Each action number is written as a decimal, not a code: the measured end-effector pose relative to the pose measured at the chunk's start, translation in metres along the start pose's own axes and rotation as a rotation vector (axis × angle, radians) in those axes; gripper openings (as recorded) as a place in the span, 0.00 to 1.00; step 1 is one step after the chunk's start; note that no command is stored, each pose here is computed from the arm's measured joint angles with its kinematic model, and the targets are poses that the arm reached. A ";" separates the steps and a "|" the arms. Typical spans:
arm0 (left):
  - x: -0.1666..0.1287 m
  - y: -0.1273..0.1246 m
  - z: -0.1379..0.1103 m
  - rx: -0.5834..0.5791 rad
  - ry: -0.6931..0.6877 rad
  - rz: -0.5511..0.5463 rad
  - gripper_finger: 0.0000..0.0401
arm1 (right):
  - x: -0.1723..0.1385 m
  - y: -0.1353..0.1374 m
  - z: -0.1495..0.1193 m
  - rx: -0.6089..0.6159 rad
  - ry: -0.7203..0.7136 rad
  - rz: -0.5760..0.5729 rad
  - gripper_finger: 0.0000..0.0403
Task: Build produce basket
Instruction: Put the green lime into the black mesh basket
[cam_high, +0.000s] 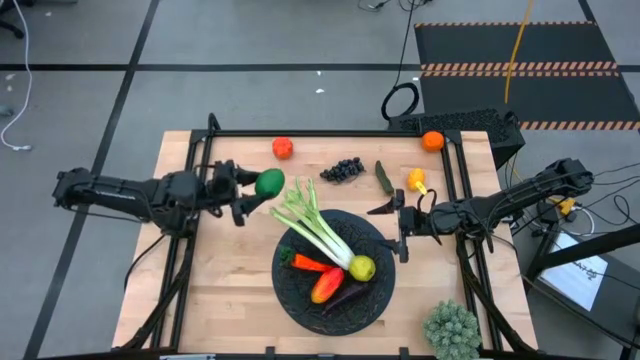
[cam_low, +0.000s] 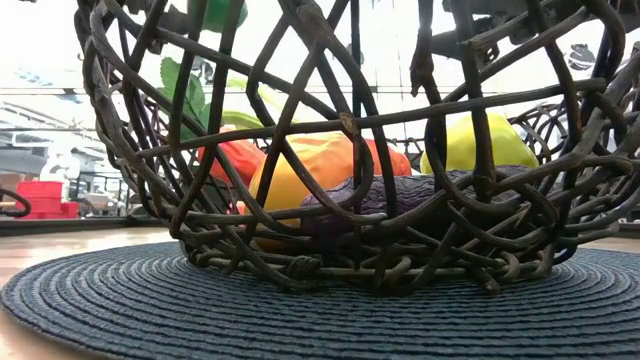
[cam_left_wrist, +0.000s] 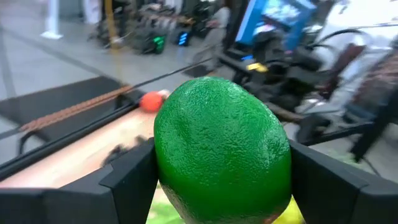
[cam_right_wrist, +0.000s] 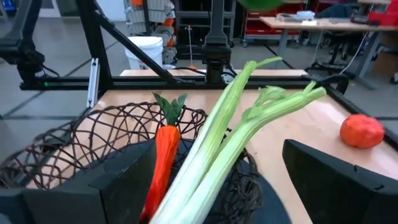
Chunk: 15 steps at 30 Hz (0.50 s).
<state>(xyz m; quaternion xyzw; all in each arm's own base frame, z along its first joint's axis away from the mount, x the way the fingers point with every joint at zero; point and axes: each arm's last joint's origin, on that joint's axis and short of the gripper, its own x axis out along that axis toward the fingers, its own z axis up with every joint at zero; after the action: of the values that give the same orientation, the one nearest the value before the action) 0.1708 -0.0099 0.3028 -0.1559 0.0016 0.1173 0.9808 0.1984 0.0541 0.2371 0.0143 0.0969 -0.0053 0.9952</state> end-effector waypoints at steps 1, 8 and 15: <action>-0.001 -0.003 0.000 0.013 -0.007 -0.023 0.77 | 0.000 0.000 0.000 0.008 0.002 0.001 0.85; -0.009 -0.024 -0.002 0.054 -0.010 -0.155 0.77 | 0.002 0.007 -0.001 0.100 -0.011 0.030 0.85; -0.012 -0.041 -0.004 0.082 -0.056 -0.195 0.77 | 0.006 0.018 0.001 0.137 -0.062 0.080 0.85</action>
<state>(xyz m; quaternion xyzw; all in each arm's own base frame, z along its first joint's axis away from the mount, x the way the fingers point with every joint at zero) 0.1682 -0.0515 0.3120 -0.1119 -0.0363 0.0255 0.9927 0.2050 0.0722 0.2371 0.0858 0.0647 0.0272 0.9938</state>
